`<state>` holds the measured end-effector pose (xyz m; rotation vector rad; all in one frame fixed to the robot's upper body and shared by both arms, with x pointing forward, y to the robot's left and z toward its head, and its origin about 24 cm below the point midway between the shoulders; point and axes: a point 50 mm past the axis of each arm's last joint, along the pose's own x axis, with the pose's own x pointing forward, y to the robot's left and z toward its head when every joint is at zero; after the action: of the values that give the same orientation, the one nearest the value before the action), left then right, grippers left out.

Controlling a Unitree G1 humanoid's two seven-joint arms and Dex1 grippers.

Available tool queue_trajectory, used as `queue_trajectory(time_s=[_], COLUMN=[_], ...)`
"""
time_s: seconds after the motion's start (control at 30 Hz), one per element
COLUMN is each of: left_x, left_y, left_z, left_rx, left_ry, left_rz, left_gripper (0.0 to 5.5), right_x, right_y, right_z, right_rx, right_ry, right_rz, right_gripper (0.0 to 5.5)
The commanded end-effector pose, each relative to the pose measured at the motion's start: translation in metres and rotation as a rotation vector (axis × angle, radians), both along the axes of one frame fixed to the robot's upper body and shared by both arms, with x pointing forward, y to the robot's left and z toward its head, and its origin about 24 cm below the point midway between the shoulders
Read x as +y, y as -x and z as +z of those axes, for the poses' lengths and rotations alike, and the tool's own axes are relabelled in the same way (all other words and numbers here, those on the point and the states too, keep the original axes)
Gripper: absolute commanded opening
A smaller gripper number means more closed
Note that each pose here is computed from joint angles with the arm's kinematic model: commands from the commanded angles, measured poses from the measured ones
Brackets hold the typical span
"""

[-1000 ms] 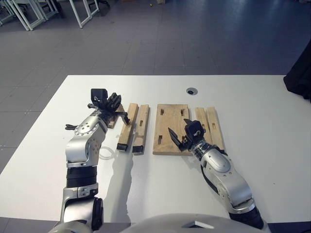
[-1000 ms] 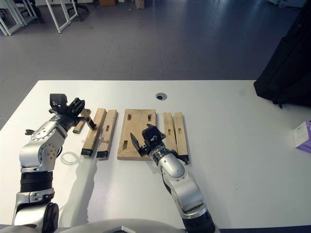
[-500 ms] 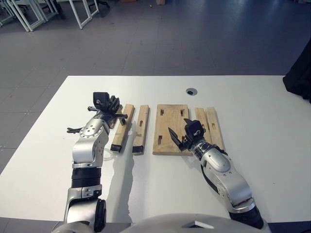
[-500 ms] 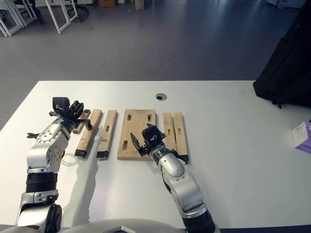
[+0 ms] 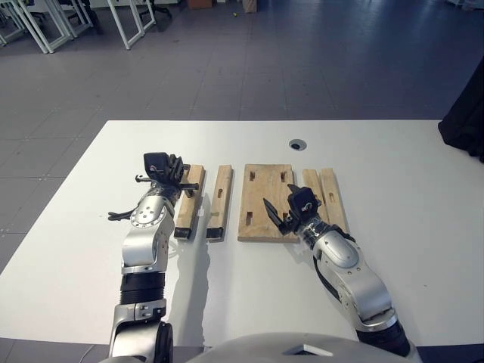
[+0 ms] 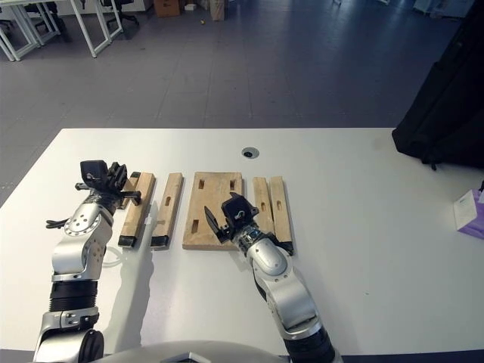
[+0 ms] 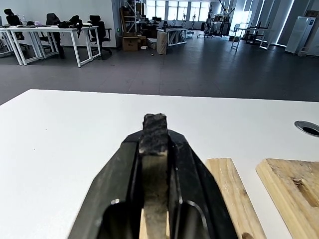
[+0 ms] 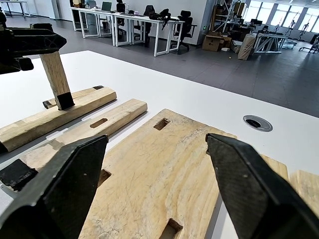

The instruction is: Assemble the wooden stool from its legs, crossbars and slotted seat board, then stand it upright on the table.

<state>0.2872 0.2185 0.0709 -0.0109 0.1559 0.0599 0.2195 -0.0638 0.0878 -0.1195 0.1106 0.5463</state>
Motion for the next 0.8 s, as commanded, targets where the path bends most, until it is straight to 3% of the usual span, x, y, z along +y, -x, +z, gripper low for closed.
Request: queue_trajectory(time_s=[0.03,0.27,0.57,0.77,0.8], left_x=[0.004,-0.007,-0.013,-0.026,-0.026], left_y=[0.071,0.086,0.043,0.033,0.033], left_z=[-0.119,-0.138,-0.07,-0.043,-0.043], left_rx=[0.56,0.566,0.264,0.188,0.192], left_ry=[0.08,0.096,0.031,0.049,0.054], left_rz=[0.132,0.112,-0.043,-0.062,-0.057], left_gripper=[0.43,0.43,0.43,0.43,0.81], right_x=[-0.001,-0.002,-0.001,-0.002,-0.002], right_y=[-0.004,-0.006,-0.006,-0.006,-0.006], right_z=[0.003,0.003,0.004,0.004,0.004], right_rx=[-0.007,-0.011,-0.02,-0.019,-0.018], right_ry=[0.006,0.007,0.014,0.014,0.012], right_rz=[-0.005,-0.013,-0.014,-0.014,-0.013], right_gripper=[3.61,3.61,3.61,3.61,3.61])
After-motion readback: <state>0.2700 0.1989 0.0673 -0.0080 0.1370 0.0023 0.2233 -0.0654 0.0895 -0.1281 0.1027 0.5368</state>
